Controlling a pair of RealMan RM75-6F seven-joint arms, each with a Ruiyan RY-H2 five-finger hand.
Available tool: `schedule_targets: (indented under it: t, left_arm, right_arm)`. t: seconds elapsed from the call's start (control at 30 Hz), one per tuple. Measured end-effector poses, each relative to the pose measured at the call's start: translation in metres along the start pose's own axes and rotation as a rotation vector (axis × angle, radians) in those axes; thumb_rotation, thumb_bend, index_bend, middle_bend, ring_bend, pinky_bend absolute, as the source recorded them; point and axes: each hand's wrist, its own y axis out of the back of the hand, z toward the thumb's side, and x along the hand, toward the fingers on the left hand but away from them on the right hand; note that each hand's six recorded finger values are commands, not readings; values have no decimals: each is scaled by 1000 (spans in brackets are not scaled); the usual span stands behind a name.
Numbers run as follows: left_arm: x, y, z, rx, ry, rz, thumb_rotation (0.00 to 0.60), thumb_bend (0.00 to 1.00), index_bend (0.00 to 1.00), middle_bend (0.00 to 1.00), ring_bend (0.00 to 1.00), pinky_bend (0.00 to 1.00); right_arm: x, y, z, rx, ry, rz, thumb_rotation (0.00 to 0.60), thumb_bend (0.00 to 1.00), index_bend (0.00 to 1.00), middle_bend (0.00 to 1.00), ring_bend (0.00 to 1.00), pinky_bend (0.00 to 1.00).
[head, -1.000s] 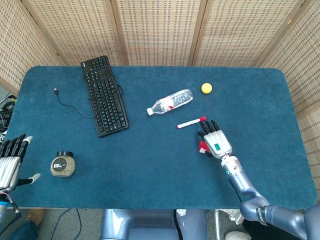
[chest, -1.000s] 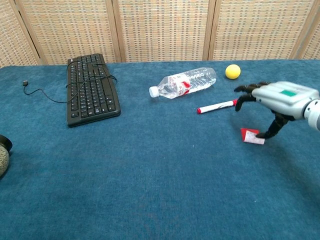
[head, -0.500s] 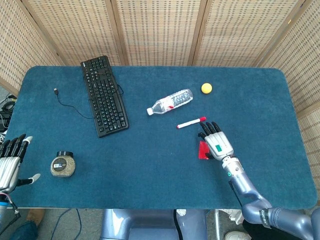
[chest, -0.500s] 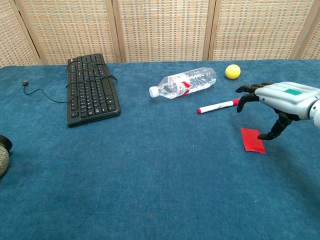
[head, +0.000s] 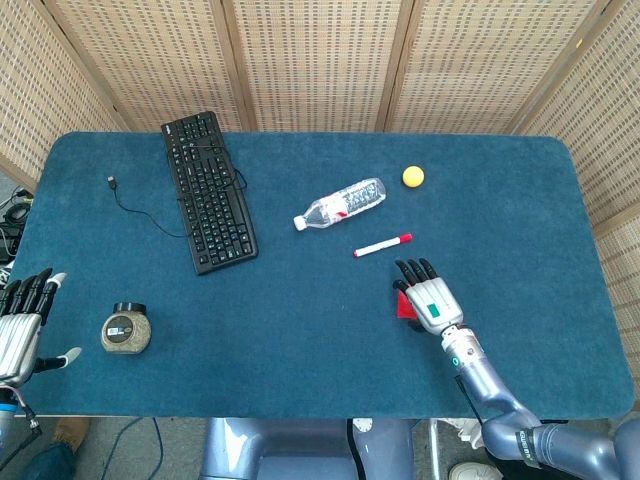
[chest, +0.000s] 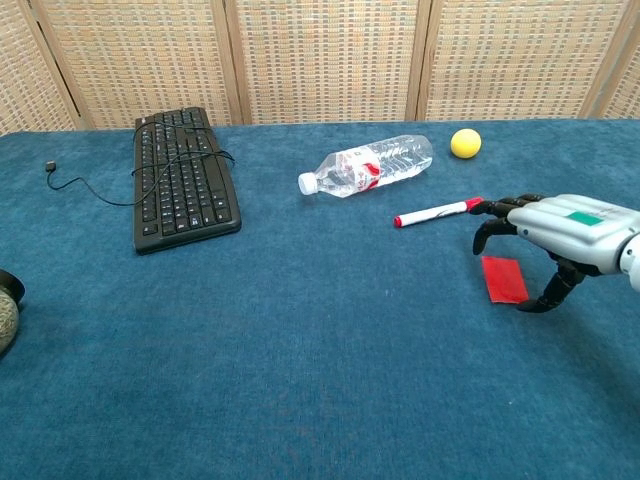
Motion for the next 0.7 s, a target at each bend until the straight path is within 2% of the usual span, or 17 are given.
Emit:
schedule_targets:
  t: [0.53,0.7]
  left_arm:
    - [0,-2,1,4,-3,-6,600,0,0,0,0,0]
    - [0,-2,2,4,-3,-5,600,0,0,0,0,0]
  right_arm:
    - [-7,-5,-4,26,-27,-4,600,188,270,0,0,0]
    - [-10,-4,-7,35,-38,-15,600,277,277,0,0,0]
